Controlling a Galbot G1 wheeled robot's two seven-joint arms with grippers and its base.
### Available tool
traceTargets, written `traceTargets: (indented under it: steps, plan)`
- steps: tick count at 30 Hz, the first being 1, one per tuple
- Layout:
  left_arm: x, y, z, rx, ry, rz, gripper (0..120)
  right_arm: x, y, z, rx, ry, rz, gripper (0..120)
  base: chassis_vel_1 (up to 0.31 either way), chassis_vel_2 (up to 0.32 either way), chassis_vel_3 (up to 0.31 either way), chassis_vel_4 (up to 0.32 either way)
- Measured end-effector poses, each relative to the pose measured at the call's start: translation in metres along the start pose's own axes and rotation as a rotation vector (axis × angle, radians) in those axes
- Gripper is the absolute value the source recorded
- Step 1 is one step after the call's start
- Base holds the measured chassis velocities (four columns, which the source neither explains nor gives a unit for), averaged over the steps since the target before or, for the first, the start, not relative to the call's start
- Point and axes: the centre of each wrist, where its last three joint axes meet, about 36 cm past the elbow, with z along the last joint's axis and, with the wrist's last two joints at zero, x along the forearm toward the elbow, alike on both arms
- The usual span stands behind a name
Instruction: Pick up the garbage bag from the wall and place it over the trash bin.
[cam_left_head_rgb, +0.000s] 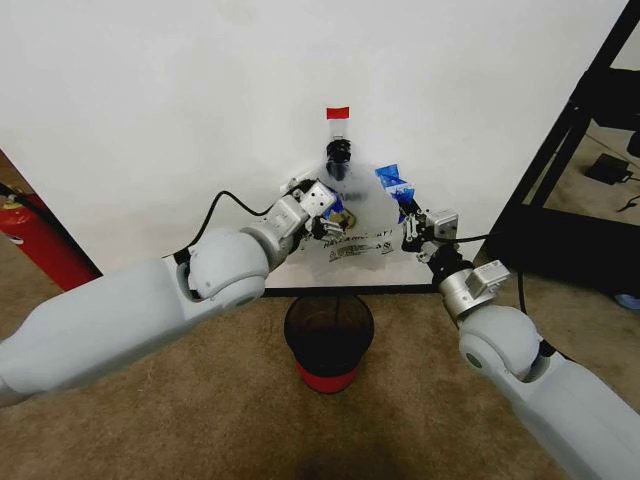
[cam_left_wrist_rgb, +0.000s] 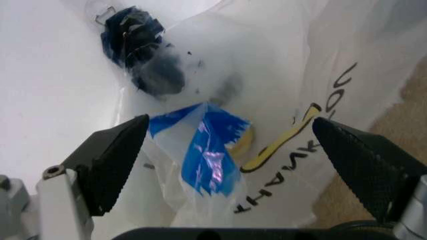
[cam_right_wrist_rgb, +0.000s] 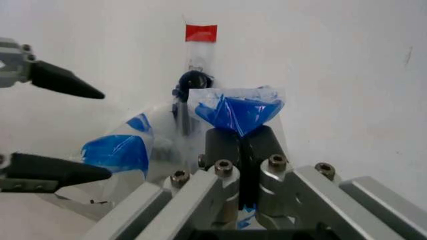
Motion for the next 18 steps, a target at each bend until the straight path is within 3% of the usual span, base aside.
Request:
traceTargets:
  steps: [8,11,18]
  plan:
    - [-0.013,-0.005,-0.006,-0.064,0.02,0.02,88,0.001,-0.001,-0.001,0.006,-0.002,-0.006,0,0.0,0.0,0.0,0.0]
    - [-0.014,-0.007,-0.006,-0.086,0.024,0.026,80,0.002,0.0,-0.003,0.002,-0.004,-0.009,0,0.0,0.0,0.0,0.0]
    - [-0.029,-0.01,0.002,-0.148,0.079,-0.003,69,0.005,0.0,-0.006,-0.003,-0.006,-0.016,0,0.0,0.0,0.0,0.0]
